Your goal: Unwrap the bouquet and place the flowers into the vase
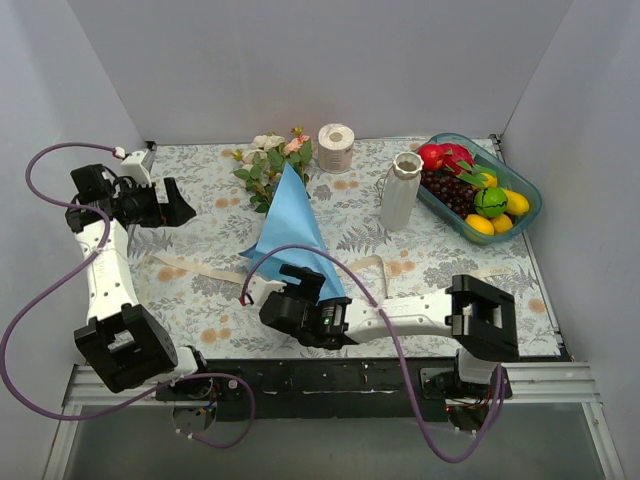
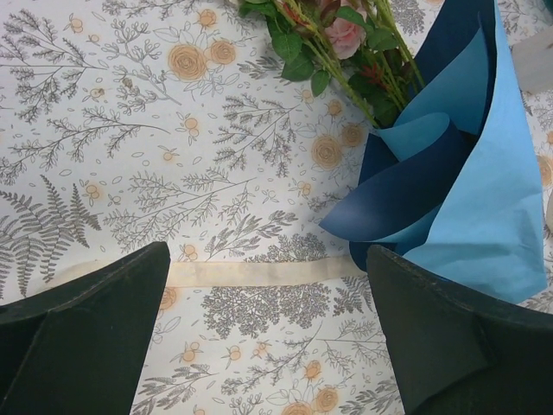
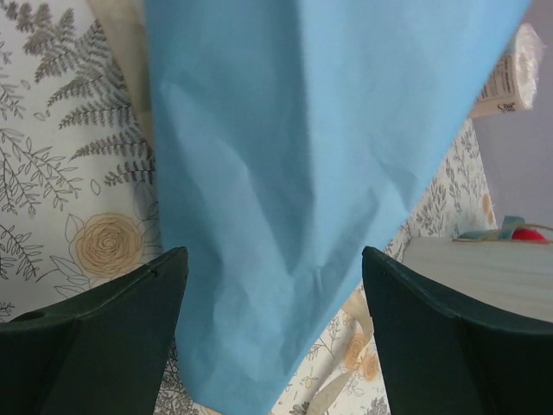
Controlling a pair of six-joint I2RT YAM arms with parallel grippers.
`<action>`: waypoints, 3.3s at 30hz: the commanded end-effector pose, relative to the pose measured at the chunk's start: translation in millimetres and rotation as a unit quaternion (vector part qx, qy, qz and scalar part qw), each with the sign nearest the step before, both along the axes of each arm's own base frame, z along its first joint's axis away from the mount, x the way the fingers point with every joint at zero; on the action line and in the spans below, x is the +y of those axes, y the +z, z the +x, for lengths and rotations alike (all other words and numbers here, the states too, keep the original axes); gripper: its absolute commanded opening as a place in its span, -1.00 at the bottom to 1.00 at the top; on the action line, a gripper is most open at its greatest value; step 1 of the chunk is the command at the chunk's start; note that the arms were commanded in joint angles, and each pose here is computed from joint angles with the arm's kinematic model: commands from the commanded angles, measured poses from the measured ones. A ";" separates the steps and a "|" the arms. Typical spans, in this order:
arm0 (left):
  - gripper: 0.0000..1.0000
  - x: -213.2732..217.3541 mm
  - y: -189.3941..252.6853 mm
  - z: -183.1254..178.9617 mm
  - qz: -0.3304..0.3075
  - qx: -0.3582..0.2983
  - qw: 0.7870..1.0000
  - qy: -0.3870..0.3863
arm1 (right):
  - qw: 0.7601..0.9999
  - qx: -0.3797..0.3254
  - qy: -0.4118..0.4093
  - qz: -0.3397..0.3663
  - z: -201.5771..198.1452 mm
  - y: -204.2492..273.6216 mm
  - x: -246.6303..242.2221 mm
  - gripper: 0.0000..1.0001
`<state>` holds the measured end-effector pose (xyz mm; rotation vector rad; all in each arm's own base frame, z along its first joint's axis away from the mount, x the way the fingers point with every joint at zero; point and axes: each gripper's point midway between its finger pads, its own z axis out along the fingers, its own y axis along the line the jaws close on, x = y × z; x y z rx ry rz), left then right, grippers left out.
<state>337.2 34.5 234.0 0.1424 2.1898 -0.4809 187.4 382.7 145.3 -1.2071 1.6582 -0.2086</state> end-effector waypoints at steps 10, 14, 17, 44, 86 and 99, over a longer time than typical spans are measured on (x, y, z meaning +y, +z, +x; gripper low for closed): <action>0.97 2.2 5.7 -16.0 -0.032 -0.010 0.999 -0.024 | 0.995 -0.051 0.080 0.023 33.2 3.8 109.0 0.76; 0.96 43.8 -5.7 -17.7 -0.085 0.014 0.996 0.012 | 0.997 -0.056 0.008 0.051 69.1 19.4 119.4 0.72; 0.96 55.8 -15.9 -24.4 -0.088 0.022 0.996 0.019 | 0.989 -0.097 -0.085 0.069 86.6 28.5 113.8 0.69; 0.96 63.7 -31.7 -36.7 -0.042 0.016 0.999 0.018 | 0.967 -0.094 -0.233 0.043 98.4 6.0 68.3 0.60; 0.96 60.7 -22.8 -36.7 -0.045 -0.004 0.999 0.023 | 0.934 0.025 -0.273 0.229 78.3 105.5 -63.9 -0.30; 0.93 -24.3 -10.8 -28.1 -0.110 0.037 0.989 -0.096 | 0.920 -0.002 -0.231 0.315 73.8 175.3 -102.4 0.05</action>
